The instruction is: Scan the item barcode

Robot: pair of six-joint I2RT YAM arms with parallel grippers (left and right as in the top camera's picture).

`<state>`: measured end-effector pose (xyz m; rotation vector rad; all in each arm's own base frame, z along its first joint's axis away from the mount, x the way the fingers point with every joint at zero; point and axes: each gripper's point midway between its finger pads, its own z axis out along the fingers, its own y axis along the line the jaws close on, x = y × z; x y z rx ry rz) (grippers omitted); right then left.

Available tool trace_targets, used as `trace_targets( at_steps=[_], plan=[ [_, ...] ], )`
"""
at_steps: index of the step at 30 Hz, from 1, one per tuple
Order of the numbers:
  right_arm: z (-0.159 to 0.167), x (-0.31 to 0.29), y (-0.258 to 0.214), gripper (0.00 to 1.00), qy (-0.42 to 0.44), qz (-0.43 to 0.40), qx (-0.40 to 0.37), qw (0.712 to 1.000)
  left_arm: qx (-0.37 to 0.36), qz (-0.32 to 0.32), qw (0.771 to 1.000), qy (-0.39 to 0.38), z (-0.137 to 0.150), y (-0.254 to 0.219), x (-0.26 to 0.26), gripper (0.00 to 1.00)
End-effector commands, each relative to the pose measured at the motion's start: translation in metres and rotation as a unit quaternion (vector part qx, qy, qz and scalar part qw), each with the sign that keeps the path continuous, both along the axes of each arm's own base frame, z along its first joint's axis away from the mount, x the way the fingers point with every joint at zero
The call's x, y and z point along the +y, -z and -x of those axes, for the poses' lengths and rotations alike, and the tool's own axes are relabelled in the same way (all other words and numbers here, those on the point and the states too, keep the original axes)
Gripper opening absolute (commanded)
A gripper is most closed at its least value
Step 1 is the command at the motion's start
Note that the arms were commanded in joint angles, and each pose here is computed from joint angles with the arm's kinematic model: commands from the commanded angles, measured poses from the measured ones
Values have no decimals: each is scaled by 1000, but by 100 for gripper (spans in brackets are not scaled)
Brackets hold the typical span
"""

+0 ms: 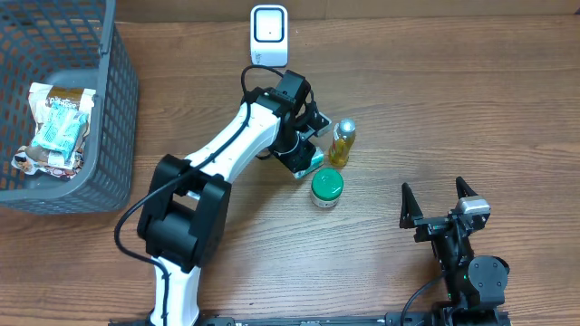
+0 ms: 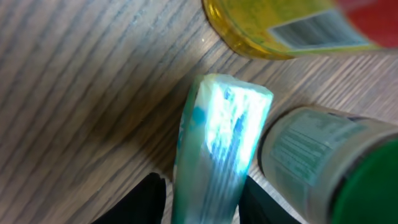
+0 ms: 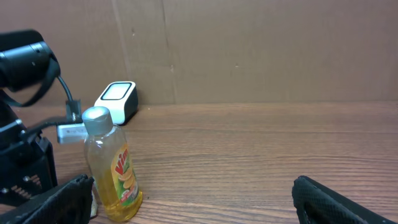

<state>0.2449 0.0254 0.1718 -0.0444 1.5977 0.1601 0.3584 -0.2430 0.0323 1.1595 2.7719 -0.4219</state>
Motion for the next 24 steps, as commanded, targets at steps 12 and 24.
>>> trace_targets(
  at_steps=[12,24],
  plan=[
    [0,-2,2,100,6,2,-2,1000,-8,-42,996,-79,4,-33,27,6],
    [0,-2,2,100,6,2,-2,1000,-164,17,973,-160,-21,-143,33,5]
  ],
)
